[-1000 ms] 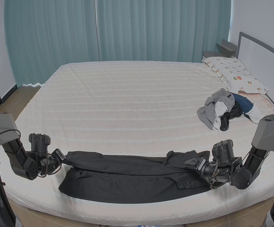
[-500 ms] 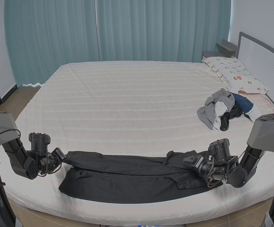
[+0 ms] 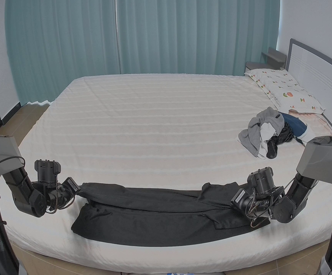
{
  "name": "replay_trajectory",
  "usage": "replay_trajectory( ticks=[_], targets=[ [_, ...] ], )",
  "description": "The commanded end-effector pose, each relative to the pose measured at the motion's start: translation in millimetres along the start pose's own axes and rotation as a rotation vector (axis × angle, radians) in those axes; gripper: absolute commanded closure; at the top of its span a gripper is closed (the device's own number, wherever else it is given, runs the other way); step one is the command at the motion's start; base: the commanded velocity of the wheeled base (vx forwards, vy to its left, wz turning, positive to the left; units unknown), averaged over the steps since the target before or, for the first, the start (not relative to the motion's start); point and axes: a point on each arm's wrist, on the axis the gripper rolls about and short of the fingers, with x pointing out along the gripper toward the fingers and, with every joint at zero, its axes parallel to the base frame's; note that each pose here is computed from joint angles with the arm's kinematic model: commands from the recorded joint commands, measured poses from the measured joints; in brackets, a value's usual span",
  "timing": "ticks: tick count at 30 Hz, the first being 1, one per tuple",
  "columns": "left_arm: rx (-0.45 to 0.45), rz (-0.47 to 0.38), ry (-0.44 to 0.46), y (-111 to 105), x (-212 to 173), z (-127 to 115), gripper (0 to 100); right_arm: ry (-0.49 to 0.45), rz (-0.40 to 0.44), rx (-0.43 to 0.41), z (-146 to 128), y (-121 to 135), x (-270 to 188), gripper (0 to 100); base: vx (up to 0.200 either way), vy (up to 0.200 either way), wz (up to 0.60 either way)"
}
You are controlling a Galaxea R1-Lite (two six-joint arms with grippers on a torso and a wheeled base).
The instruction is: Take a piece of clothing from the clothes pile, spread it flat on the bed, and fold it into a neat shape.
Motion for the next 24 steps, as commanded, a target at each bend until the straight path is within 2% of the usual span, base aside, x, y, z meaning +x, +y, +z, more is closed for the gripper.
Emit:
replay_trajectory(
  ticks=[1,7,16,22,24],
  targets=[
    [-0.004,0.001,-0.003,0,1,1,100,0.004,-0.006,0.001,1,2,-1,100,0.000,0.000,0.00],
    [-0.023,-0.004,-0.009,-1,2,2,100,-0.032,0.020,0.026,15,8,-1,100,0.000,0.000,0.00],
    [-0.027,-0.011,-0.019,-2,3,4,100,-0.058,0.061,0.037,22,17,-6,100,0.000,0.000,0.00],
    [-0.163,-0.069,-0.088,-13,16,12,100,-0.144,0.154,0.073,44,29,-2,100,0.000,0.000,0.00],
    [-0.201,-0.091,-0.122,-16,16,17,100,-0.210,0.200,0.092,52,35,-2,100,0.000,0.000,0.00]
  ],
)
